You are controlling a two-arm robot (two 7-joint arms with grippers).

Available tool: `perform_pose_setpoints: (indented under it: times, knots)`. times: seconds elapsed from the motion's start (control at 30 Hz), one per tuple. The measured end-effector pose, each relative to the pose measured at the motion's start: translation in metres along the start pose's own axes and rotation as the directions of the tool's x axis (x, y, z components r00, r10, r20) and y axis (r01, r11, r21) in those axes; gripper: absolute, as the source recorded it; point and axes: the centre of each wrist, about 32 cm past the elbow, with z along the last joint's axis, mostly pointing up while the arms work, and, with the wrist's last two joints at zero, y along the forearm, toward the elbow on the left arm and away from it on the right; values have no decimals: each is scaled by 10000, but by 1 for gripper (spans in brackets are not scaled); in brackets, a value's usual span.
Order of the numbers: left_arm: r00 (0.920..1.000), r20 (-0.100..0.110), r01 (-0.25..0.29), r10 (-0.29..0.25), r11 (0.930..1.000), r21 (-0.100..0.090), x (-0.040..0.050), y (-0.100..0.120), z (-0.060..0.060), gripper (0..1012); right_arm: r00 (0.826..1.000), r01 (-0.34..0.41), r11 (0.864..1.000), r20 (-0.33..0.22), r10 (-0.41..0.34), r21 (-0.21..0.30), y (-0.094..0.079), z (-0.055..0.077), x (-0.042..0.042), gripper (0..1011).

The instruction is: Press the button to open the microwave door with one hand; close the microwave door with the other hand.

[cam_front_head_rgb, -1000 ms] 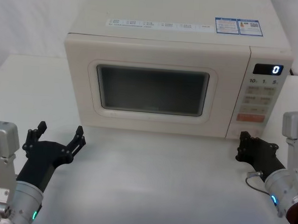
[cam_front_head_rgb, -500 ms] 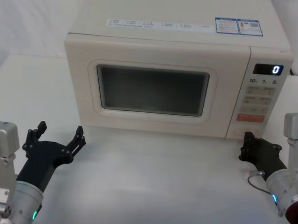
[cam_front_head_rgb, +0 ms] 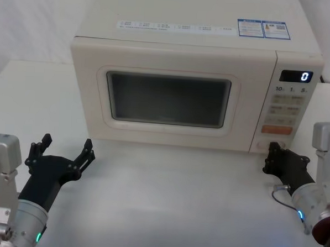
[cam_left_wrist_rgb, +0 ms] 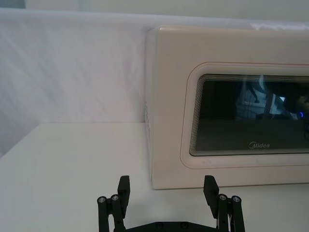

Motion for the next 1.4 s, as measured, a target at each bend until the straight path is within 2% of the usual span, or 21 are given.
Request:
perform_pose_setpoints:
  times: [0.3, 0.97, 1.2, 1.4]
  knots:
    - [10000, 1, 1, -1, 10000, 0, 0, 0, 0, 1001, 10000, -30, 10000, -70, 31, 81, 61, -6, -21, 0]
    - [10000, 0, 0, 0, 10000, 0, 0, 0, 0, 1001, 9995, -319, 9991, -61, 321, 289, 228, 35, -129, 0]
    - [10000, 1, 0, 0, 10000, -1, 0, 0, 0, 1001, 9996, -292, 9992, -57, 294, 284, 221, 28, -132, 0]
    - [10000, 1, 0, 0, 10000, 0, 0, 0, 0, 1001, 9997, -244, 9994, 34, 243, 250, 137, 27, -119, 0]
